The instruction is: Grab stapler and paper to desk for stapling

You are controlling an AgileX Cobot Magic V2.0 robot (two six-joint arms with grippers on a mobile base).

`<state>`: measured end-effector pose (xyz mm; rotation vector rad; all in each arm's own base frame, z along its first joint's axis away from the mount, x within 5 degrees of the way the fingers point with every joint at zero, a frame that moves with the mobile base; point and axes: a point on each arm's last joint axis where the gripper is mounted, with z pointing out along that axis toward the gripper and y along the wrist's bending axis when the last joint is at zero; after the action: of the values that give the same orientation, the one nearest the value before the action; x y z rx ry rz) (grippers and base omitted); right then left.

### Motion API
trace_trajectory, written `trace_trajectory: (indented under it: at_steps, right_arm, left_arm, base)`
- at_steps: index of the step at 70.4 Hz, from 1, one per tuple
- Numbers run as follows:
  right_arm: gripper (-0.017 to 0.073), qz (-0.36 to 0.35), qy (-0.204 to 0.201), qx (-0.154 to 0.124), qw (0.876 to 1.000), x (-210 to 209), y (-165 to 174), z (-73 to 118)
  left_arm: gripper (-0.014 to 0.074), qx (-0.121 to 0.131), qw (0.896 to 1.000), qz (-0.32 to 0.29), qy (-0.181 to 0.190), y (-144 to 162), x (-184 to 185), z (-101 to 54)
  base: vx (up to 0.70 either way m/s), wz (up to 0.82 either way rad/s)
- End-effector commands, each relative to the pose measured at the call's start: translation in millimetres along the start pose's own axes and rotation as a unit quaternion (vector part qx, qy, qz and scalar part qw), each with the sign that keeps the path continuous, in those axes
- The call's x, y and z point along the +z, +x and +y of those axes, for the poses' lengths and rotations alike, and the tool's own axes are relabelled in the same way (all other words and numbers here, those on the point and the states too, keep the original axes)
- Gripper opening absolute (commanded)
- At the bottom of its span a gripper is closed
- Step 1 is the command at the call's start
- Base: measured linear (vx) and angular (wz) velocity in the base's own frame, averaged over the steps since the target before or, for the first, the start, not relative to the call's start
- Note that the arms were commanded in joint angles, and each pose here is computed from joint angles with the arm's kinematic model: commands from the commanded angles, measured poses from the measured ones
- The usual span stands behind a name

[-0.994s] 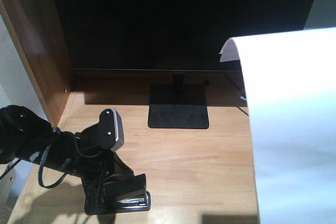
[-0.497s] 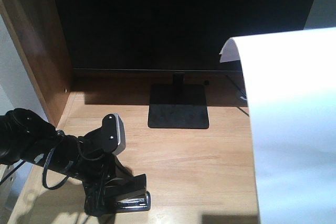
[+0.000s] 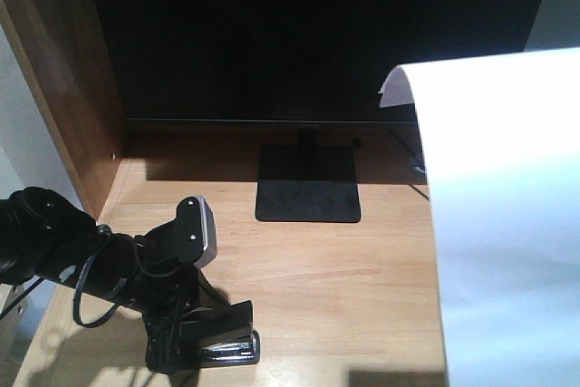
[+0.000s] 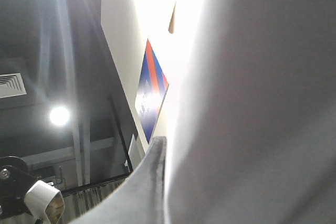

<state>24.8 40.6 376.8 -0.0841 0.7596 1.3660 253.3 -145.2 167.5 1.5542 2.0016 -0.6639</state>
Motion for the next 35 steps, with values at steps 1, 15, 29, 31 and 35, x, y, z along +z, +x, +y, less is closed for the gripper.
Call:
trace_trajectory:
  at_steps: [1,15,29,31,35]
  right_arm:
    - [-0.0007,-0.013,-0.016,-0.005,1.0,5.8,-6.3,5.6]
    - [-0.0007,-0.013,-0.016,-0.005,1.0,5.8,-6.3,5.6]
    - [-0.0007,-0.013,-0.016,-0.005,1.0,5.8,-6.3,5.6]
    - [-0.0007,-0.013,-0.016,-0.005,1.0,5.8,-6.3,5.6]
    - [-0.0007,-0.013,-0.016,-0.005,1.0,5.8,-6.3,5.7]
  left_arm:
    - [-0.0006,0.001,1.0,-0.031,-0.002,-13.7,-8.1,-1.0]
    - [-0.0006,0.001,1.0,-0.031,-0.002,-13.7,-8.1,-1.0]
    - [-0.0006,0.001,1.0,-0.031,-0.002,-13.7,-8.1,-1.0]
    - [-0.0006,0.001,1.0,-0.031,-0.002,-13.7,-8.1,-1.0]
    - [-0.0006,0.001,1.0,-0.031,-0.002,-13.7,-8.1,-1.0]
  base:
    - [0.0,0.0]
    - [0.0,0.0]
    - [0.0,0.0]
    - [0.0,0.0]
    - [0.0,0.0]
